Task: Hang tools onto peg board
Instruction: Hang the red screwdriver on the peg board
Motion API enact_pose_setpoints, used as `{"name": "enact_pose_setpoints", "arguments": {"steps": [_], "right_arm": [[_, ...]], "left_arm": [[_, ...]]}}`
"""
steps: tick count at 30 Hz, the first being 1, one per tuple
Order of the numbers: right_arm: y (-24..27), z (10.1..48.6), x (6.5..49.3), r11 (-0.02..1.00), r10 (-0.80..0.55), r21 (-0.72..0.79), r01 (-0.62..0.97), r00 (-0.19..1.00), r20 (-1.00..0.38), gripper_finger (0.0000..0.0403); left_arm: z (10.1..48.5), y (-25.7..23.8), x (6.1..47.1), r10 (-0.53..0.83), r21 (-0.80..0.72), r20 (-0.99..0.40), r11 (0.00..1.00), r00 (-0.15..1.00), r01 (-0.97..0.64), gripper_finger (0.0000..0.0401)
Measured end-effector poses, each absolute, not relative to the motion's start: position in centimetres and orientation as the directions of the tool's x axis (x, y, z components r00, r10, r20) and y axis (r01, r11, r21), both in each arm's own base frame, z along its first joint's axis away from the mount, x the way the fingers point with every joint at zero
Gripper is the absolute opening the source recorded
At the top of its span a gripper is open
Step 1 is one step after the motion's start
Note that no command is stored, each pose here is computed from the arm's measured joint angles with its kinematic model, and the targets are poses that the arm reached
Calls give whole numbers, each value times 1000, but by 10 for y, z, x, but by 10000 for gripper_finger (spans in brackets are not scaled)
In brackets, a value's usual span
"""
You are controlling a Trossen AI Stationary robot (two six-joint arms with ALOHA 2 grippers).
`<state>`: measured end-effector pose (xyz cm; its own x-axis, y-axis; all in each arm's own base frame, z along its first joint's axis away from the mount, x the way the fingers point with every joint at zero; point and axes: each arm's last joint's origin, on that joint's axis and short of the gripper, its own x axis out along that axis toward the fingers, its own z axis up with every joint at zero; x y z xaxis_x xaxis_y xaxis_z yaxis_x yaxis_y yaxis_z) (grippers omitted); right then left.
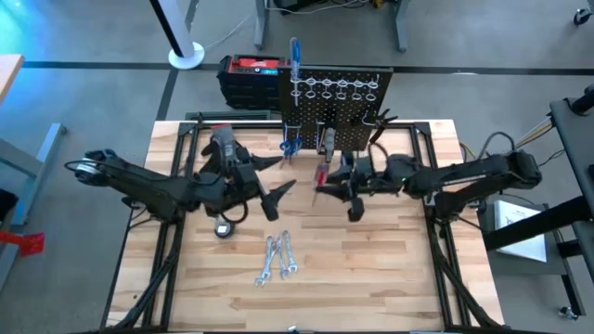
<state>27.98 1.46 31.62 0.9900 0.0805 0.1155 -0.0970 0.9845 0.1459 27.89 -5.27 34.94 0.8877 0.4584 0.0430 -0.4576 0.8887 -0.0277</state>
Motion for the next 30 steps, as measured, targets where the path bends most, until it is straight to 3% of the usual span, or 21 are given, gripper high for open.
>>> {"name": "enact_pose_setpoints", "arguments": {"steps": [6,12,15,21,30], "right_arm": [[-8,354,258,995,-2,99,-6,997,76,67],[-30,410,251,996,-89,6,89,993,80,67],[-43,438,252,991,-129,-29,132,987,91,67],[-74,483,259,998,-58,-29,63,985,165,67],[-130,517,282,990,-137,4,139,972,189,67]], "left_arm": [[332,-49,267,491,-47,-132,865,861,-500,310],[302,-48,265,494,-65,-201,855,846,-515,310],[289,-47,261,496,-99,-223,845,839,-525,310],[270,-45,252,495,-143,-232,834,837,-533,310],[258,-40,233,491,-194,-212,827,845,-528,310]]}}
